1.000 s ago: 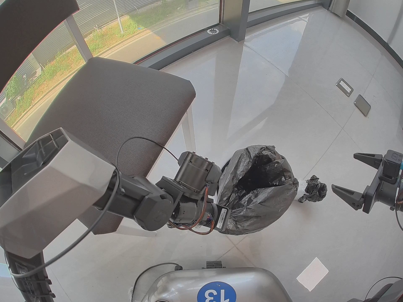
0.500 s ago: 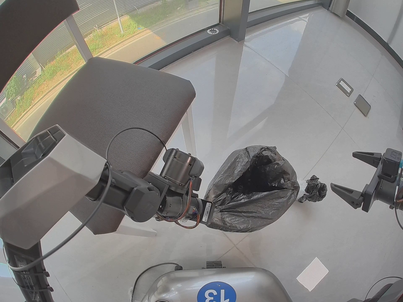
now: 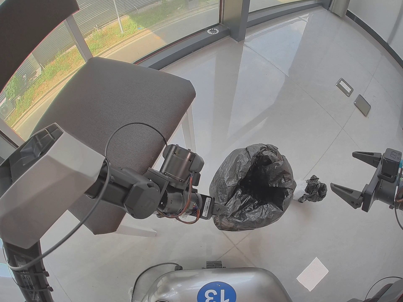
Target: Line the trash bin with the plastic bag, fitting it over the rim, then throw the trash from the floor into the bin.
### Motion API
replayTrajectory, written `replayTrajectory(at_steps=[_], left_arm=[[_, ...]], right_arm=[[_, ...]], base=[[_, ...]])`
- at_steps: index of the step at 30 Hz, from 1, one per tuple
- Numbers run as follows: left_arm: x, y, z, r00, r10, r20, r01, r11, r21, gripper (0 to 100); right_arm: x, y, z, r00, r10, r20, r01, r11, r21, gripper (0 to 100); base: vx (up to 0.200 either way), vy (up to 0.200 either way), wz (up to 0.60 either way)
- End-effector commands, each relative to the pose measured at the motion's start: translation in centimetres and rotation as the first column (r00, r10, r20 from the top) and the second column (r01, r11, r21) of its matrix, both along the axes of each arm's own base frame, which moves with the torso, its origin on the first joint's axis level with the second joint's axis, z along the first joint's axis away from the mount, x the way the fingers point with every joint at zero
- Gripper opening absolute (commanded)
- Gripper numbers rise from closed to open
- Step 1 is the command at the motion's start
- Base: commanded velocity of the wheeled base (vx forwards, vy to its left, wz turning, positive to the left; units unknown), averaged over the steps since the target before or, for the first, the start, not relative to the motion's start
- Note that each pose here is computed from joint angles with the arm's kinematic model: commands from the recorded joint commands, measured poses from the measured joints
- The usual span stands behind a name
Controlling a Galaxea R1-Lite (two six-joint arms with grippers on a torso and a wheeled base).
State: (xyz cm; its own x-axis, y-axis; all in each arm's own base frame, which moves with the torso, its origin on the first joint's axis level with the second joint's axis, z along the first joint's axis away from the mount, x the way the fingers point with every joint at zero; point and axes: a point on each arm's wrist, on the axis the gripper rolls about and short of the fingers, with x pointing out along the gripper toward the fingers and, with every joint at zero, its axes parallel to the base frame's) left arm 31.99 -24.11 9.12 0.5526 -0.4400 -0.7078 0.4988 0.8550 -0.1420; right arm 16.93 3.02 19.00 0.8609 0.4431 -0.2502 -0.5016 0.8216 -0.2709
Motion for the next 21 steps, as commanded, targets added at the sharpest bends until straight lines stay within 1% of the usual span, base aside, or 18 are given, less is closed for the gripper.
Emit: replayTrajectory(at_steps=[1, 6, 8, 10, 12, 13, 15, 16, 18, 21], left_arm=[[0.5, -0.9, 2.5, 0.997, 0.002, 0.074, 0.001, 0.999, -0.049, 100], [0.7, -1.1, 3.4, 0.995, 0.011, 0.101, -0.005, 0.998, -0.059, 100], [0.3, -0.9, 4.2, 0.994, 0.012, 0.112, -0.005, 0.998, -0.067, 100], [0.1, -0.8, 5.2, 0.990, 0.013, 0.141, -0.003, 0.997, -0.077, 100], [-0.6, -1.3, 6.8, 0.981, -0.008, 0.193, 0.025, 0.996, -0.085, 100], [-0.9, -1.5, 7.9, 0.971, -0.027, 0.238, 0.047, 0.996, -0.079, 100], [-1.4, -2.1, 9.7, 0.950, -0.042, 0.310, 0.068, 0.995, -0.075, 100], [-1.7, -2.5, 10.4, 0.942, -0.042, 0.332, 0.074, 0.994, -0.085, 100], [-2.1, -2.7, 11.6, 0.932, -0.021, 0.362, 0.065, 0.992, -0.111, 100], [-2.7, -2.2, 12.0, 0.934, 0.000, 0.357, 0.051, 0.990, -0.132, 100]], right_arm=[[0.0, 0.0, 0.2, 1.000, -0.002, 0.009, 0.002, 1.000, 0.001, 100], [0.0, 0.0, 0.0, 1.000, -0.001, 0.006, 0.001, 1.000, -0.004, 100], [-0.1, -0.1, -0.1, 1.000, -0.001, 0.001, 0.001, 1.000, -0.006, 100], [-0.2, -0.2, -0.6, 1.000, -0.010, -0.021, 0.010, 1.000, -0.008, 100], [-0.6, -0.4, -1.5, 0.998, -0.032, -0.058, 0.032, 0.999, -0.010, 100], [-0.7, -0.5, -2.0, 0.996, -0.046, -0.074, 0.045, 0.999, -0.014, 100], [-0.7, -0.8, -2.2, 0.994, -0.074, -0.077, 0.072, 0.997, -0.022, 100], [-0.8, -0.8, -2.2, 0.994, -0.081, -0.075, 0.080, 0.997, -0.024, 100], [-0.8, -0.8, -2.2, 0.993, -0.090, -0.077, 0.089, 0.996, -0.026, 100], [-0.7, -0.8, -2.3, 0.992, -0.095, -0.082, 0.093, 0.995, -0.029, 100]], base=[[0.000, 0.000, 0.00], [0.000, 0.000, 0.00], [0.000, 0.000, 0.00], [0.000, 0.000, 0.00], [0.000, 0.000, 0.00], [0.000, 0.000, 0.00], [0.000, 0.000, 0.00], [0.000, 0.000, 0.00], [0.000, 0.000, 0.00], [0.000, 0.000, 0.00]])
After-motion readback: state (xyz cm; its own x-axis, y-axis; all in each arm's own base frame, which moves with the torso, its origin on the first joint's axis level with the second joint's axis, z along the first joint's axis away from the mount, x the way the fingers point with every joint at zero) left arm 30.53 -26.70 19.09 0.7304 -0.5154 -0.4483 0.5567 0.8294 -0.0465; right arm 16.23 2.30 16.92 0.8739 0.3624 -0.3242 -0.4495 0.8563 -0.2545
